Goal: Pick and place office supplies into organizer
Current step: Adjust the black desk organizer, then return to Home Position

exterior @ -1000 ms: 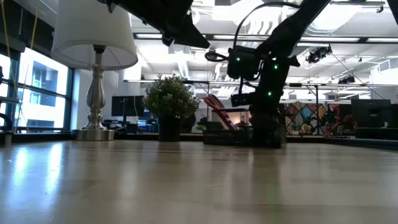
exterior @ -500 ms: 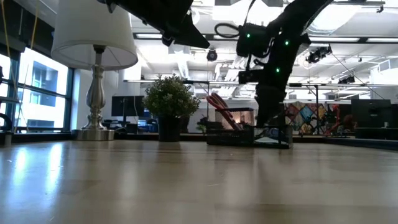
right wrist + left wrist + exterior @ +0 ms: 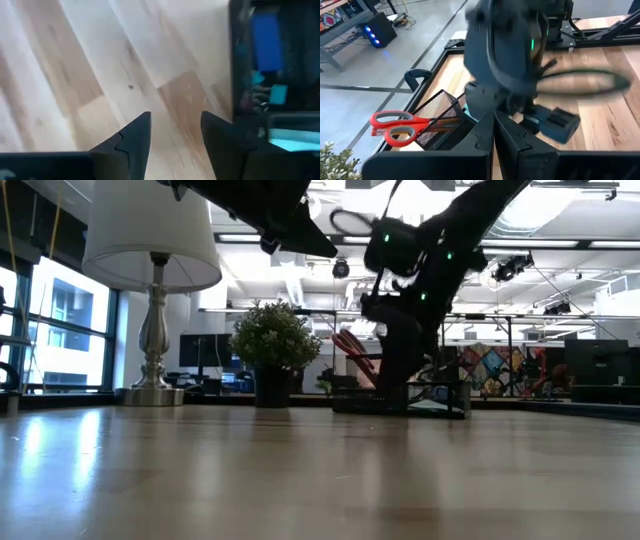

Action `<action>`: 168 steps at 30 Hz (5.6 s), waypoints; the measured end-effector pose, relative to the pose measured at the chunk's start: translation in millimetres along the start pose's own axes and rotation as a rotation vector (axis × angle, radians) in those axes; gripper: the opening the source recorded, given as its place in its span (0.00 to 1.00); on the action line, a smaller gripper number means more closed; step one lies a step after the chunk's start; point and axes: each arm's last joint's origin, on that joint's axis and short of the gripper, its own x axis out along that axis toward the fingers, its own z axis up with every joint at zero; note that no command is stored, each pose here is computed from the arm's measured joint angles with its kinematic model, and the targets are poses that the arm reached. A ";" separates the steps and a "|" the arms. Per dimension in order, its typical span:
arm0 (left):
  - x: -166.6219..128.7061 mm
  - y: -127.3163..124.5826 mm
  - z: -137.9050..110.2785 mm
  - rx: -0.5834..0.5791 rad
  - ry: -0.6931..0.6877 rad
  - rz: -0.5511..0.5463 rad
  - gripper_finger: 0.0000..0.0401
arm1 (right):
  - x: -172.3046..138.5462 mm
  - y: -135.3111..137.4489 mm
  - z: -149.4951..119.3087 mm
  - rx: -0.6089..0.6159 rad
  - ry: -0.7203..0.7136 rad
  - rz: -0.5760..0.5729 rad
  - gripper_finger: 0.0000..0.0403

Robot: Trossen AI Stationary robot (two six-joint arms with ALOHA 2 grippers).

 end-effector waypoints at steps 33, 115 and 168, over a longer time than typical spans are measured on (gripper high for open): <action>-0.1 -0.1 -1.0 0.008 0.010 -0.001 0.00 | 18.6 -112.9 11.4 0.065 0.011 -0.363 0.23; -153.2 10.5 -39.3 -0.046 -0.346 -0.165 0.00 | -151.5 -42.3 -77.0 -0.145 -0.786 0.090 0.00; -169.9 10.6 -186.0 -0.259 -0.463 -0.118 0.00 | -114.4 -64.0 -186.0 -0.260 -1.050 0.258 0.01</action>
